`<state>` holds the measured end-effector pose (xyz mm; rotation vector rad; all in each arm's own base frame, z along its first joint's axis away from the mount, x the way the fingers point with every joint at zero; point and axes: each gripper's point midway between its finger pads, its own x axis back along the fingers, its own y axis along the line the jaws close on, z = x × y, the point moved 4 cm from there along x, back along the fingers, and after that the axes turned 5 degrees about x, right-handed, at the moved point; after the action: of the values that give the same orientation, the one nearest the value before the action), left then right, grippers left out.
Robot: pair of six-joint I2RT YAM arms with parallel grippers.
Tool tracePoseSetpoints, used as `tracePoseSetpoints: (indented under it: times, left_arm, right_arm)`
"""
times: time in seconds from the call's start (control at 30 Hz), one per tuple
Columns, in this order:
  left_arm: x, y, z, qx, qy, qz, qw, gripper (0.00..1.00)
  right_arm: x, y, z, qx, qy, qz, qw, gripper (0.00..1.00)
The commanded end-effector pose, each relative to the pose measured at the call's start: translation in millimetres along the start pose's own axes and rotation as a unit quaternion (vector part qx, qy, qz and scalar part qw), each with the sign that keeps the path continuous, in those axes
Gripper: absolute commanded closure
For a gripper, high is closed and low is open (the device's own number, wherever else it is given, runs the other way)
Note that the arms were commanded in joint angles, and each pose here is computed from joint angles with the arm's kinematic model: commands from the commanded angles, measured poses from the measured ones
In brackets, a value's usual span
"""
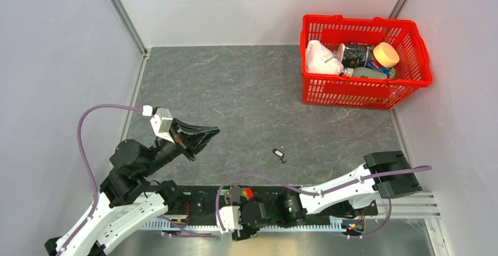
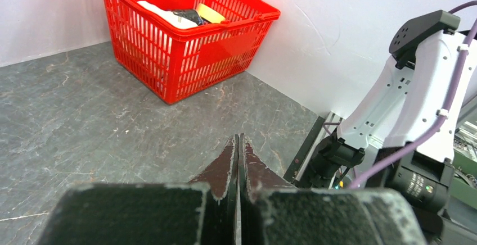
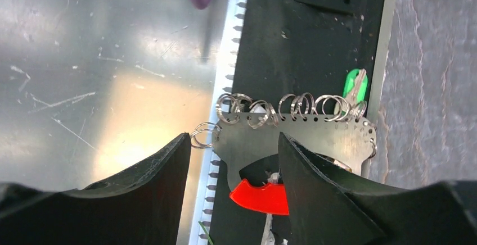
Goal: Put the keys on the keyring
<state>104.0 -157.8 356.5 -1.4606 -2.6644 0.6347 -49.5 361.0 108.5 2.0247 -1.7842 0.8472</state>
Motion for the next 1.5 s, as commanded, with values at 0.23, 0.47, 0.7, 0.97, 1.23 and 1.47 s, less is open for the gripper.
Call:
tracePoseSetpoints:
  times: [0.23,0.47,0.7,0.97,1.23,1.47]
  left_arm:
    - [12.4,-4.1,-14.1,0.01,-0.03,-0.008,0.999,0.98]
    - [17.0,-5.4,-16.4,0.006,-0.036,-0.007,0.999,0.98]
    - [15.4,-4.3,-15.2,0.004,-0.031,-0.01,0.999,0.98]
    - [14.9,-3.9,-14.8,0.005,-0.029,-0.011,1.0,0.98]
    - [14.3,-2.7,-14.5,0.004,-0.029,-0.014,0.999,0.98]
    - [14.1,-2.0,-14.3,0.003,-0.028,-0.016,0.999,0.98]
  right_arm:
    - [-18.9,14.1,-23.0,0.142,0.008,0.064,0.988,0.37]
    - [-34.6,14.2,-24.4,0.15,0.019,0.071,0.986,0.51]
    - [-33.1,17.6,-20.1,0.149,0.025,0.058,0.987,0.52]
    - [-42.2,20.0,-12.1,0.142,0.033,0.058,0.988,0.53]
    - [-48.9,22.6,-5.6,0.139,0.038,0.052,0.988,0.53]
    - [-51.3,18.1,-2.4,0.13,0.044,0.058,0.989,0.71]
